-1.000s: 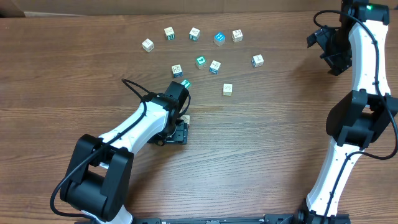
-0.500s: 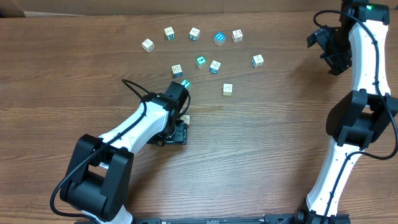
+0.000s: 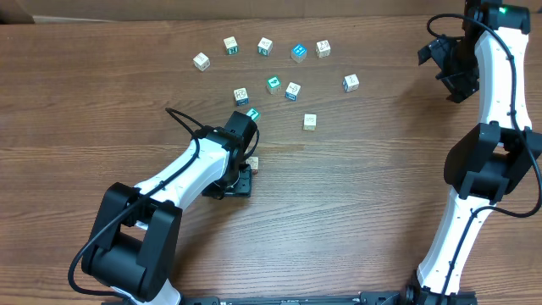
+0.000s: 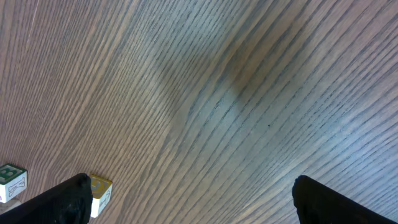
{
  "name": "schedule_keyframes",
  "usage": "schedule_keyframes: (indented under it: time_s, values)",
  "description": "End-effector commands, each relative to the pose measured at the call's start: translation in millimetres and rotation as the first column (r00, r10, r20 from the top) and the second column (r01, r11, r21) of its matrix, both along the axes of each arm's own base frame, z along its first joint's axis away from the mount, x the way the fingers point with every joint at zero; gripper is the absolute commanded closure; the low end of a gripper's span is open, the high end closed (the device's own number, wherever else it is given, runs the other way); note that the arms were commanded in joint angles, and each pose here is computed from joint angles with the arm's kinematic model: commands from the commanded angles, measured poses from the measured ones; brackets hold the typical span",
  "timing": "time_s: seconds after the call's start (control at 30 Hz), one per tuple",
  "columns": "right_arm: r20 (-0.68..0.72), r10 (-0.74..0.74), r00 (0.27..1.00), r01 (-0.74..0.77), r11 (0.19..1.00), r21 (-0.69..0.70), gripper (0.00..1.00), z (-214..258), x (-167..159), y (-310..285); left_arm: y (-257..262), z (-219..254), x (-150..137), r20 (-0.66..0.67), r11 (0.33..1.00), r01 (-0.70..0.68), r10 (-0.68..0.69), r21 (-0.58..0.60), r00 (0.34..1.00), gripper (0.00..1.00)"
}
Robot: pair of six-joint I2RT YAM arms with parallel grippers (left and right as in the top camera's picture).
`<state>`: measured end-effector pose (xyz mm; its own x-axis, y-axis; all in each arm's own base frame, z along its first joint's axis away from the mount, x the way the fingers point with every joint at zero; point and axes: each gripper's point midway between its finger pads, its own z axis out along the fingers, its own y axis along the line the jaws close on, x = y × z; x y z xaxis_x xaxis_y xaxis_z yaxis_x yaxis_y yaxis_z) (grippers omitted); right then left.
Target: Form a circle
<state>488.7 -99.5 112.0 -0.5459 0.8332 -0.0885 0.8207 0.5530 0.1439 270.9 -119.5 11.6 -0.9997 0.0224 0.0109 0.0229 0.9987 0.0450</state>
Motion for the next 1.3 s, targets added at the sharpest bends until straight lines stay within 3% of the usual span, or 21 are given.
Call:
schedule_keyframes:
  time_s: [0.0,0.47,0.67,0.8,0.83,0.9,1.27]
  values:
    - [0.044,0.001,0.999,0.000,1.000,-0.012,0.00,18.2,2.7,-1.9,-2.3,-2.7,-1.6,-0.002,1.000,0.001,-0.001,-0.012,1.000,0.45]
    - [0.044,0.001,0.999,0.000,1.000,-0.012,0.00,18.2,2.7,-1.9,-7.2,-2.7,9.9,0.044,0.999,0.002,-0.001,-0.032,0.999,0.61]
    - [0.044,0.001,0.999,0.000,1.000,-0.012,0.00,18.2,2.7,-1.9,-8.2,-2.5,14.5,0.064,0.999,0.004,-0.002,-0.034,0.998,0.62]
    - [0.044,0.001,0.999,0.000,1.000,-0.012,0.00,18.2,2.7,-1.9,-7.9,-2.5,13.7,0.061,0.999,0.014,-0.012,-0.032,0.998,0.60]
    - [0.044,0.001,0.999,0.000,1.000,-0.012,0.00,18.2,2.7,-1.9,-7.3,-2.5,14.0,0.062,0.999,0.034,-0.033,-0.028,0.998,0.49]
    - [0.044,0.001,0.999,0.000,1.000,-0.012,0.00,18.2,2.7,-1.9,-4.9,-2.3,15.9,0.071,0.999,0.035,-0.034,-0.013,0.997,0.44]
    - [0.044,0.001,0.999,0.000,1.000,-0.012,0.00,18.2,2.7,-1.9,-8.5,-1.7,24.4,0.106,0.999,0.036,-0.033,-0.026,0.994,0.48]
